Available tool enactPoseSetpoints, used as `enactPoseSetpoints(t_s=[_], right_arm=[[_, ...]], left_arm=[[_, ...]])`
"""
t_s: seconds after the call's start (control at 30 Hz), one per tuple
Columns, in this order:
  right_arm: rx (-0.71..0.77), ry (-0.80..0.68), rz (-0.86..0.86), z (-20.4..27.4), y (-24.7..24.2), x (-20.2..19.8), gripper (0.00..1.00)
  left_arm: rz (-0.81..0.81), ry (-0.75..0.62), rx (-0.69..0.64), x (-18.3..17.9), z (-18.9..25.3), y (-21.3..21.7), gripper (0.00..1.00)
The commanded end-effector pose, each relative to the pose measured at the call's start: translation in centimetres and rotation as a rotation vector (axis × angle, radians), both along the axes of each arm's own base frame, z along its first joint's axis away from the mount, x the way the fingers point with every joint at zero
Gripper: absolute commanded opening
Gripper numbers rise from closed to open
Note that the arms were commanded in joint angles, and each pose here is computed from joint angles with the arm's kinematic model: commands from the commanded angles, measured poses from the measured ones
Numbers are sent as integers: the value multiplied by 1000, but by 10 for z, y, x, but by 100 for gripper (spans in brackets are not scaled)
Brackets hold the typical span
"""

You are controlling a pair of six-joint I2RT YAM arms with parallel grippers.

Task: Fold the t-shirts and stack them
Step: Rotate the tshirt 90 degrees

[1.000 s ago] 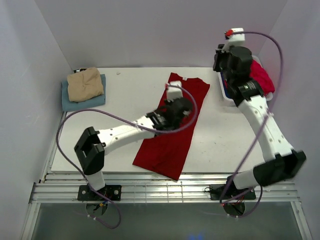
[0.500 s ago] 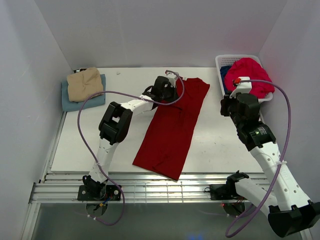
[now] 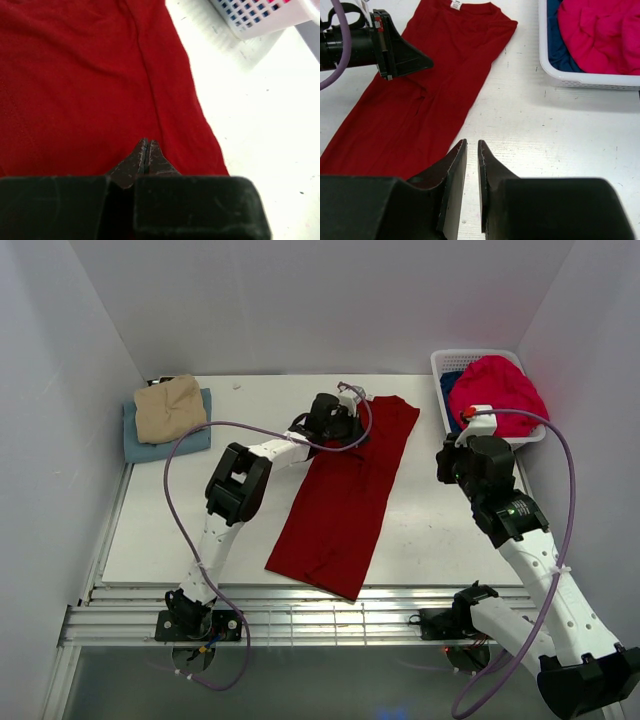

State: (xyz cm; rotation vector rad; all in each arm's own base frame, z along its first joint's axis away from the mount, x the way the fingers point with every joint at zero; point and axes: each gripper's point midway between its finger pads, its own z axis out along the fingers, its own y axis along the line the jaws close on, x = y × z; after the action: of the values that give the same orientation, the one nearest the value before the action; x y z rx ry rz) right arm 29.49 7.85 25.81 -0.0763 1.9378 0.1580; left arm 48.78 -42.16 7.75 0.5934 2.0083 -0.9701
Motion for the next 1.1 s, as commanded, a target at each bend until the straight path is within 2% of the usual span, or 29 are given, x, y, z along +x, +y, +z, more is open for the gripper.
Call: enactPoseSetpoints(t_s=[0.0,0.2,0.37,0.57,0.73,1.07], right_arm=[[19,-10,19,2,5,-2,20],[18,5,37,-3,10,-1,20],[22,28,59,-12,19,4,21],[18,50,89,-21,36,9,22],[7,72,107,-30,50,14,22],[-36,107,115,-46,66,20,22]], left_arm=[[20,15,41,10,-19,5,0],[108,42,138,24,-52,19,0],[235,60,236,40,-70,53,0],[338,81,219,71,-69,101,0],[384,99,205,90,-74,121,0],[347,106,144,97,-75,117,0]])
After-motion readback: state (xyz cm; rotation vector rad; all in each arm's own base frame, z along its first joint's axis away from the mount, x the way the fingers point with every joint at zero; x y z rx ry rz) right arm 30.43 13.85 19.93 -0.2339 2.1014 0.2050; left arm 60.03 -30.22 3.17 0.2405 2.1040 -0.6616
